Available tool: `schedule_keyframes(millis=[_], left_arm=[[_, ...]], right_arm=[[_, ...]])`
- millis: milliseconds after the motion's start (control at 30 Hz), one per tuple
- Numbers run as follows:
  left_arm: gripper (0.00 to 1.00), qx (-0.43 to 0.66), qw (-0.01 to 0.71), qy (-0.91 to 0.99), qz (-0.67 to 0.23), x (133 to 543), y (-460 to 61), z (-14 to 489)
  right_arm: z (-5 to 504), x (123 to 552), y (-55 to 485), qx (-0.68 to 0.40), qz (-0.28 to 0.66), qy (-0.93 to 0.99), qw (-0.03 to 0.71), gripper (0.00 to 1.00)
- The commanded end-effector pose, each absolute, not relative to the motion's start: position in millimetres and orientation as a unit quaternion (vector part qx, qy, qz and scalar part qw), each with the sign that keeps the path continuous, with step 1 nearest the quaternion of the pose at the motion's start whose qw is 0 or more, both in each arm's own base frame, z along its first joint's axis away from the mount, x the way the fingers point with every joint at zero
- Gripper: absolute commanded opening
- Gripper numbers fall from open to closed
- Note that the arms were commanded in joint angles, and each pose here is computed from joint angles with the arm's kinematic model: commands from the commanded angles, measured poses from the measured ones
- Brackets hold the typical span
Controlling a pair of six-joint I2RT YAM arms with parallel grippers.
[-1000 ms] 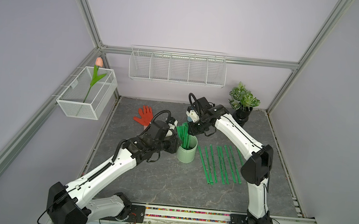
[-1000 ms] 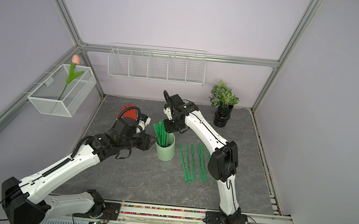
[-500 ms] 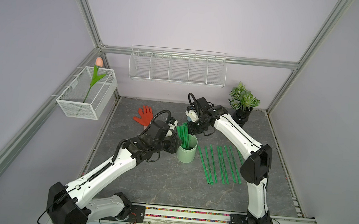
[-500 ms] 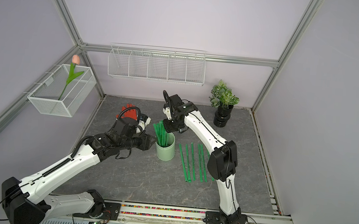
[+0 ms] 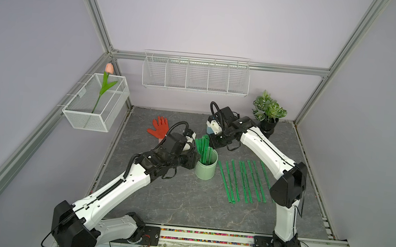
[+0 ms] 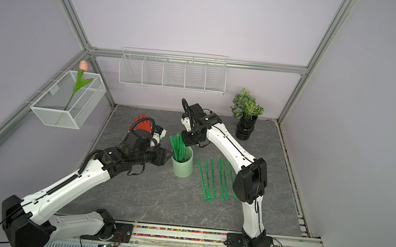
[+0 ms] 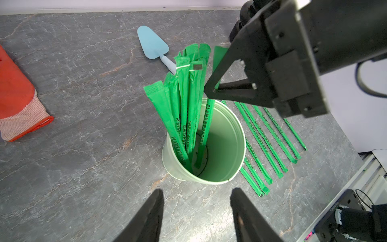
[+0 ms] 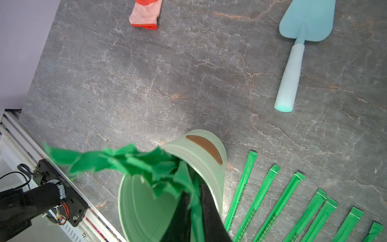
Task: Take the straws out of the storage container
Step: Pick up the straw from the container.
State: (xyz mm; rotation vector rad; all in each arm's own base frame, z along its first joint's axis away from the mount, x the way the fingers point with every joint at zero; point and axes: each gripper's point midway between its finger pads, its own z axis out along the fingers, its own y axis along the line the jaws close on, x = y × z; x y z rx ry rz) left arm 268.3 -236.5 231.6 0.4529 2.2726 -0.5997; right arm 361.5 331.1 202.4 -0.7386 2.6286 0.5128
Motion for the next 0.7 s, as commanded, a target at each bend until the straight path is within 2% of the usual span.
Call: schedule_keyframes(millis=[0,300,667], left_arm=[[0.55,0.18,0.37,0.88,-0.239,266,-237,238],[0.55,0.179,0.371,0.879,-0.24,266,-238,239],[0.55,0.179,0.372,0.878,-0.241,266,-237,240]], right_arm=[[220,355,328,-0.262,0.185,0.926,0.199,0.12],[237,350,320,-0.26,0.182,0.924,0.213,0.09],[297,338,306,-0.256,0.209,0.905,0.267,0.07]])
